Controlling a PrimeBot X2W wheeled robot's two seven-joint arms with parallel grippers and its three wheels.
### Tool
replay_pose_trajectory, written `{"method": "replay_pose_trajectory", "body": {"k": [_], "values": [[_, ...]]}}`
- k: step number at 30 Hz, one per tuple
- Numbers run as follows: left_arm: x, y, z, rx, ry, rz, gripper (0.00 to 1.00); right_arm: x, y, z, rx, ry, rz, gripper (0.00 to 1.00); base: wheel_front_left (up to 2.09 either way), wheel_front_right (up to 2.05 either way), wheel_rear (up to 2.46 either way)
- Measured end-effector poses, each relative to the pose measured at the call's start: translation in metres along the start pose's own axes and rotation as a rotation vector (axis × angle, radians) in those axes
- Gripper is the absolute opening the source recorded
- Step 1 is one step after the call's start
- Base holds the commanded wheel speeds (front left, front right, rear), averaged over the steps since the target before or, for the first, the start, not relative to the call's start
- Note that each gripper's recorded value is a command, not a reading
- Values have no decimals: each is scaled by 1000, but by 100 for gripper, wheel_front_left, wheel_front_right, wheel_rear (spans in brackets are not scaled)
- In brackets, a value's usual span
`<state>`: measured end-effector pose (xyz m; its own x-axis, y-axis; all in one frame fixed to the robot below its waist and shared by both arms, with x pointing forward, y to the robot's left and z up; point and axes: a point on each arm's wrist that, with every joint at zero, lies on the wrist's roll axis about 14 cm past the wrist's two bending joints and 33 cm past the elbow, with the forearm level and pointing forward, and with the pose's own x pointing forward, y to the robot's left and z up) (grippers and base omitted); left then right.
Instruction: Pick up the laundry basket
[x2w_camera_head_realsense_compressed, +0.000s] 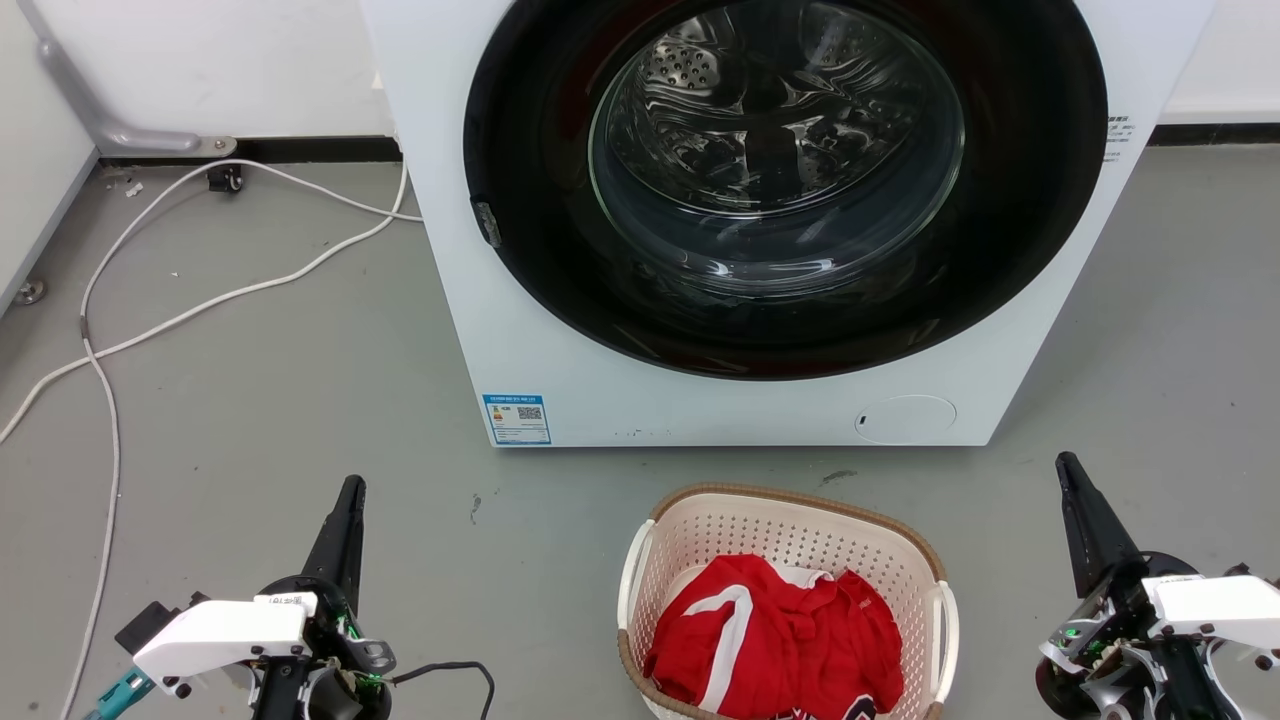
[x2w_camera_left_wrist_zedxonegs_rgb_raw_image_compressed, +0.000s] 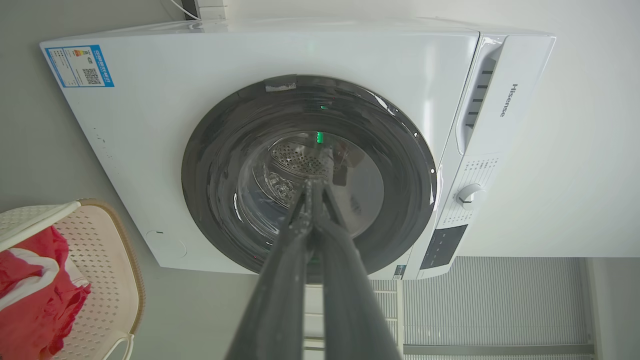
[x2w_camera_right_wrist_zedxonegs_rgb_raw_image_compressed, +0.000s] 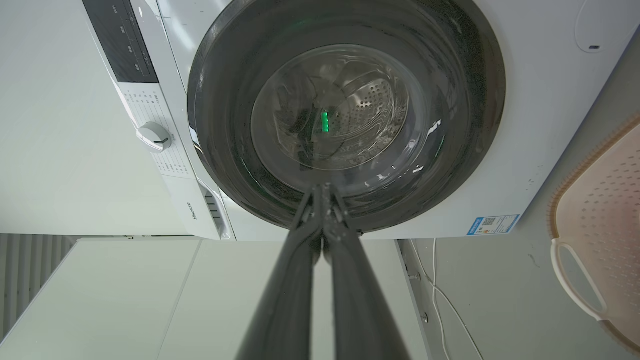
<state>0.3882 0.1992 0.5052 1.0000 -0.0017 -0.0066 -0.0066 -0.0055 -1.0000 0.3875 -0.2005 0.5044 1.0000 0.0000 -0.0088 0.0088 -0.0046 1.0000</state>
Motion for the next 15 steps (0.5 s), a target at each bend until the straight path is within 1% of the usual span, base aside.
{"method": "replay_pose_trajectory", "body": {"k": [15], "values": [[0, 0, 0, 0, 0, 0, 0, 0, 0, 0, 0, 0, 0, 0, 0, 0, 0]]}}
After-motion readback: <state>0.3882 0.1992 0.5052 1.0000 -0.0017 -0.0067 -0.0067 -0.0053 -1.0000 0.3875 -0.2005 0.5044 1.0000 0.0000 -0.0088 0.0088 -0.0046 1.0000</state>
